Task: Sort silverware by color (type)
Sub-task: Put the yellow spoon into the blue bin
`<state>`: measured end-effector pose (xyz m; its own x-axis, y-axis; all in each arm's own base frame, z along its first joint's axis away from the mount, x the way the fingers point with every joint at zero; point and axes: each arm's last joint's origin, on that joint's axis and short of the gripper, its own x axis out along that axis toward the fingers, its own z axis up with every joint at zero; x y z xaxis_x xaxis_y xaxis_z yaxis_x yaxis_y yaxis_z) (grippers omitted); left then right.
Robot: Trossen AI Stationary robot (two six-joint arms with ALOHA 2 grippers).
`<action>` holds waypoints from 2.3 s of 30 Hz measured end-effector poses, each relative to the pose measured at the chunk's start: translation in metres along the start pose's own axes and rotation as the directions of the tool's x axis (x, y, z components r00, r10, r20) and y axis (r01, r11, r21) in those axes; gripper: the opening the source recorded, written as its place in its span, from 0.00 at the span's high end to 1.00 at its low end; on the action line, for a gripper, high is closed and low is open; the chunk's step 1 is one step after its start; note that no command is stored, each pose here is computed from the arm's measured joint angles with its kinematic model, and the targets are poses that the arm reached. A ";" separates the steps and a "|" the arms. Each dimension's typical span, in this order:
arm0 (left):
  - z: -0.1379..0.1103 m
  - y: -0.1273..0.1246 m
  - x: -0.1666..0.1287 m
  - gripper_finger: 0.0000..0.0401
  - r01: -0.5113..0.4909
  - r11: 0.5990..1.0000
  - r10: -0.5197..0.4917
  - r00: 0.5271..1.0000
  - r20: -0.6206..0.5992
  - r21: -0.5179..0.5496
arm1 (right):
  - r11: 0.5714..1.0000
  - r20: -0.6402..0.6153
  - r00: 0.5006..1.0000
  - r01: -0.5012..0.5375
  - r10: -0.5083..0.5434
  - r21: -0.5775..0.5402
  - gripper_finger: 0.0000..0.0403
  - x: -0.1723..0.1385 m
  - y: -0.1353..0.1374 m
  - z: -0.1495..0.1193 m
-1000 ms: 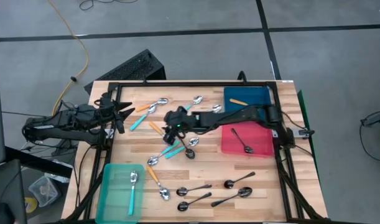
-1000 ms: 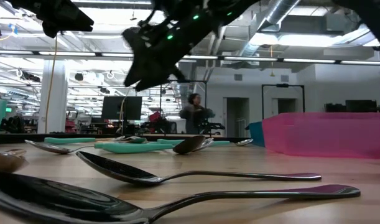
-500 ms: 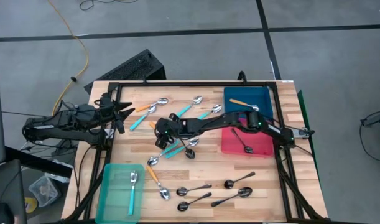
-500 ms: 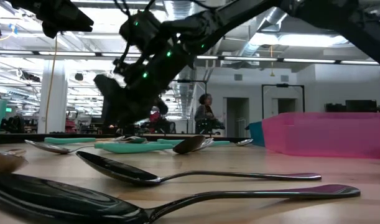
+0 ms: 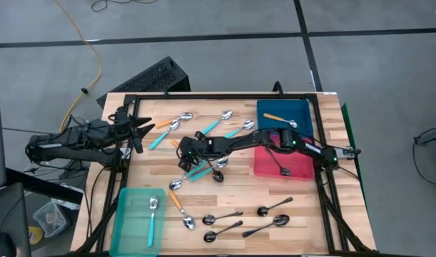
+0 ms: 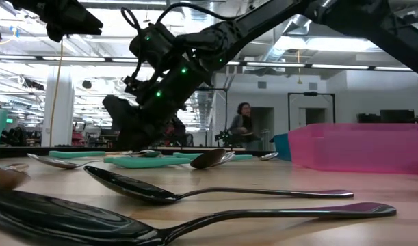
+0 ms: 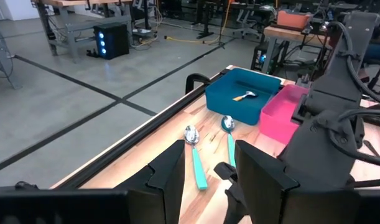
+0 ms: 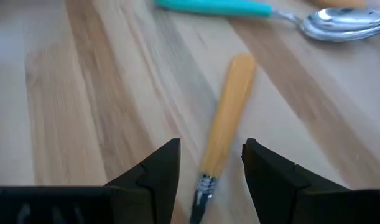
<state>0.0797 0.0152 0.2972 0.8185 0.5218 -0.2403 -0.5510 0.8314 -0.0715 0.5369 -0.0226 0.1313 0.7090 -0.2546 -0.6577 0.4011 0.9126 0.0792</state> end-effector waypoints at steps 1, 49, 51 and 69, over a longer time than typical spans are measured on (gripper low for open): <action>0.000 0.000 0.000 0.69 0.000 1.000 0.000 1.000 0.000 0.000 | 1.000 -0.002 1.000 0.001 -0.001 -0.001 0.52 0.000 0.000 0.000; 0.000 0.000 0.000 0.69 -0.001 1.000 0.001 1.000 0.001 -0.004 | 0.999 -0.062 0.998 -0.029 0.026 -0.046 0.83 -0.075 -0.015 0.048; 0.000 0.000 0.000 0.69 -0.001 1.000 0.001 1.000 0.001 -0.004 | 0.996 -0.074 0.997 -0.018 0.012 -0.082 0.83 -0.090 -0.023 0.056; -0.001 0.000 0.000 0.69 -0.006 1.000 0.006 1.000 -0.008 -0.002 | 0.917 -0.324 0.863 0.323 -0.388 -0.236 0.83 -0.235 -0.149 0.088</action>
<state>0.0794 0.0153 0.2962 0.8140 0.5249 -0.2489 -0.5559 0.8282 -0.0717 0.3621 -0.1268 0.3400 0.2683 -0.4696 -0.8411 0.4601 0.8296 -0.3164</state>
